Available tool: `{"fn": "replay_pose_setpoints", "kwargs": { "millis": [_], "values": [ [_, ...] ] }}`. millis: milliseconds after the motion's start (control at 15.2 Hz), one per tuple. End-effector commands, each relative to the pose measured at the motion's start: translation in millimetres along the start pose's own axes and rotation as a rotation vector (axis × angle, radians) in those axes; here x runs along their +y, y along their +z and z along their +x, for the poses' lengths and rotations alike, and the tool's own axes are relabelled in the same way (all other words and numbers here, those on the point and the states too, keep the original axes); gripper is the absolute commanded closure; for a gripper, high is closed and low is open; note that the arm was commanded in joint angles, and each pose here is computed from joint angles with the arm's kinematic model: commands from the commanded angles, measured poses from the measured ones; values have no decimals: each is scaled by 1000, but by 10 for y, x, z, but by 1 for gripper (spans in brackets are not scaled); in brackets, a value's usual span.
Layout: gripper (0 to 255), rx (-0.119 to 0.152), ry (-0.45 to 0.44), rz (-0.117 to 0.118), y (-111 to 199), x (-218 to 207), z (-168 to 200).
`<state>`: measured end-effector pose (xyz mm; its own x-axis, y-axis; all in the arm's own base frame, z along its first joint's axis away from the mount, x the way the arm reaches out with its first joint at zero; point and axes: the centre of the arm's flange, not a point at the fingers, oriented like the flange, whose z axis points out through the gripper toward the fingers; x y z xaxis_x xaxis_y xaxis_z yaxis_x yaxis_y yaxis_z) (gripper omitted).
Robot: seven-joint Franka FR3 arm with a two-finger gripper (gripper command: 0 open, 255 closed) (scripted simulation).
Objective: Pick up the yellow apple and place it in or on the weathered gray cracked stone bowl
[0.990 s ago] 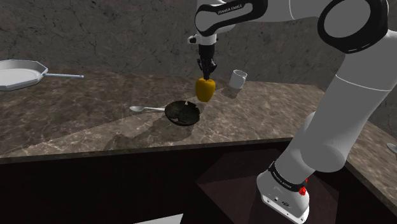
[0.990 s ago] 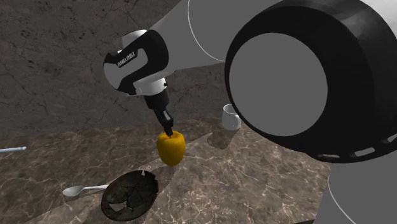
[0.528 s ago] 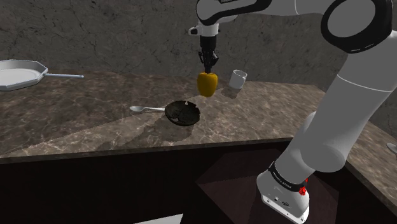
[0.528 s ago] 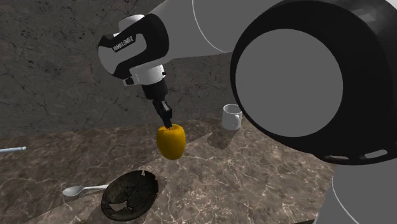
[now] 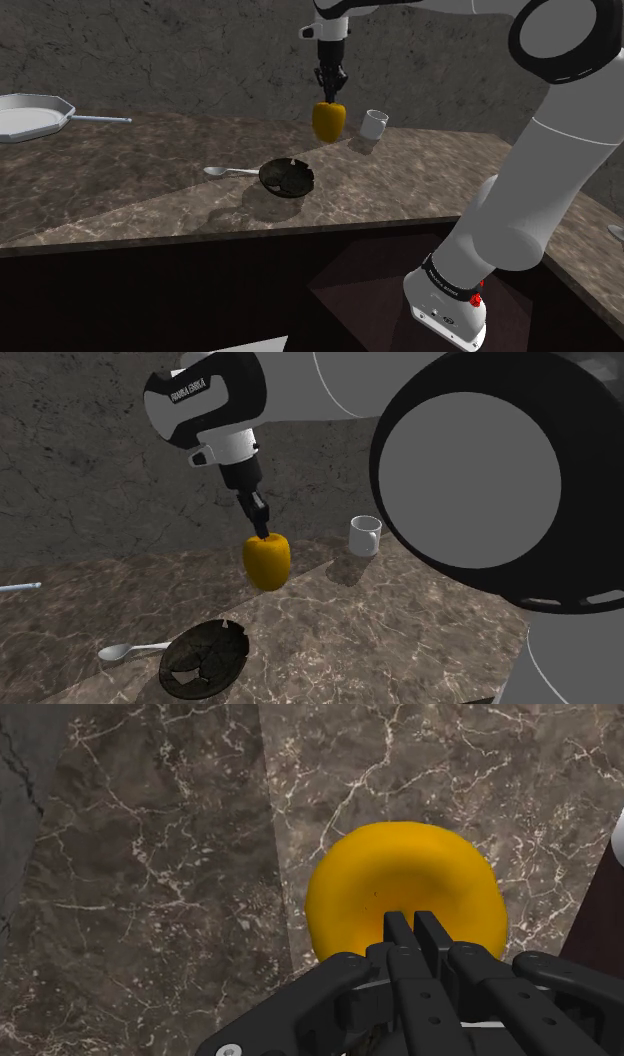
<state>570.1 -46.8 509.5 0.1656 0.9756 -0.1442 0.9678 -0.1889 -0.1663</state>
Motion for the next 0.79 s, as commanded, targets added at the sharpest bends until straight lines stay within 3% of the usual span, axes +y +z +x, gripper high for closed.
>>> {"fn": "replay_pose_setpoints", "kwargs": {
  "millis": [0,198,726],
  "values": [
    [255,0,0,0,-113,-15,-17],
    [255,0,0,0,-216,-34,-33],
    [255,0,0,0,-631,-500,819]
  ]
}}
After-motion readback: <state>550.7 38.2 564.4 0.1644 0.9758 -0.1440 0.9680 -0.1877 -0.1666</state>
